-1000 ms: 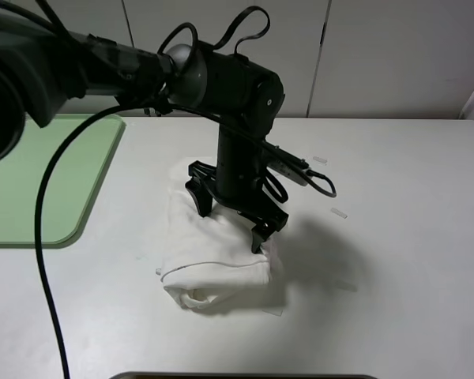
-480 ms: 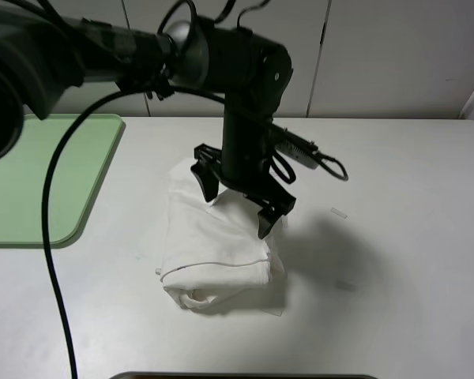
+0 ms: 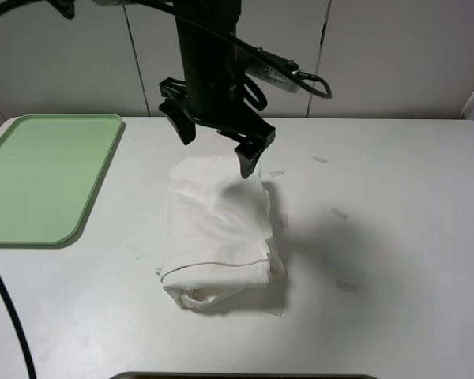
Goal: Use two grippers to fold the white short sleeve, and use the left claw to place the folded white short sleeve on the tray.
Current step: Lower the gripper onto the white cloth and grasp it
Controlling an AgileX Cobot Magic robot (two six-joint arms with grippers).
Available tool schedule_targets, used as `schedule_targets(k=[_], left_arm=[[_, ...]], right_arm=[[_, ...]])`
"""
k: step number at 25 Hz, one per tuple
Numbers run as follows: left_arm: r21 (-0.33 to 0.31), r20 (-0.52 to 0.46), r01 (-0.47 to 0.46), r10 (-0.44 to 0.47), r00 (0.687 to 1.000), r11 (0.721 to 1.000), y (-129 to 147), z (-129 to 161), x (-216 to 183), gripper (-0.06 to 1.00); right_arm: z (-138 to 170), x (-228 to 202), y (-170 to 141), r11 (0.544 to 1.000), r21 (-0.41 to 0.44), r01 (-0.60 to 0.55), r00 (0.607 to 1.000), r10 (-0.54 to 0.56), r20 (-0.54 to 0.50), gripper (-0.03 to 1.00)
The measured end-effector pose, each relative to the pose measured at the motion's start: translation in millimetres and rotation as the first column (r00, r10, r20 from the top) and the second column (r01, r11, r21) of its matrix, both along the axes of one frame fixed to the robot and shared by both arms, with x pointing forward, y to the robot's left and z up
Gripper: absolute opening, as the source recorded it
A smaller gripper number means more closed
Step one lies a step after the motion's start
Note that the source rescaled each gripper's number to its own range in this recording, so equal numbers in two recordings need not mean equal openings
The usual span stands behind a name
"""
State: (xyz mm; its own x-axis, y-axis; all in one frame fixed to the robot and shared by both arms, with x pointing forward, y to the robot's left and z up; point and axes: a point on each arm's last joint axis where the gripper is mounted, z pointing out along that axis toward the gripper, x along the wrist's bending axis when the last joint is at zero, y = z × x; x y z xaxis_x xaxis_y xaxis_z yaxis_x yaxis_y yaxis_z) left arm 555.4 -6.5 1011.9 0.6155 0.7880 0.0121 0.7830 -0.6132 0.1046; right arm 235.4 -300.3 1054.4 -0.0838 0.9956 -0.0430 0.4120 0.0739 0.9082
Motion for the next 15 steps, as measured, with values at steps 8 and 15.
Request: schedule_targets(k=[8, 15], left_arm=[[0.07, -0.112, -0.113, 0.12, 0.986, 0.991, 63, -26, -24, 1.0], [0.041, -0.157, -0.206, 0.21, 0.965, 0.978, 75, -72, -44, 1.0]], right_arm=[[0, 0, 0, 1.0, 0.0, 0.0, 1.0, 0.0, 0.0, 1.0], [0, 0, 0, 1.0, 0.0, 0.0, 1.0, 0.0, 0.0, 1.0]])
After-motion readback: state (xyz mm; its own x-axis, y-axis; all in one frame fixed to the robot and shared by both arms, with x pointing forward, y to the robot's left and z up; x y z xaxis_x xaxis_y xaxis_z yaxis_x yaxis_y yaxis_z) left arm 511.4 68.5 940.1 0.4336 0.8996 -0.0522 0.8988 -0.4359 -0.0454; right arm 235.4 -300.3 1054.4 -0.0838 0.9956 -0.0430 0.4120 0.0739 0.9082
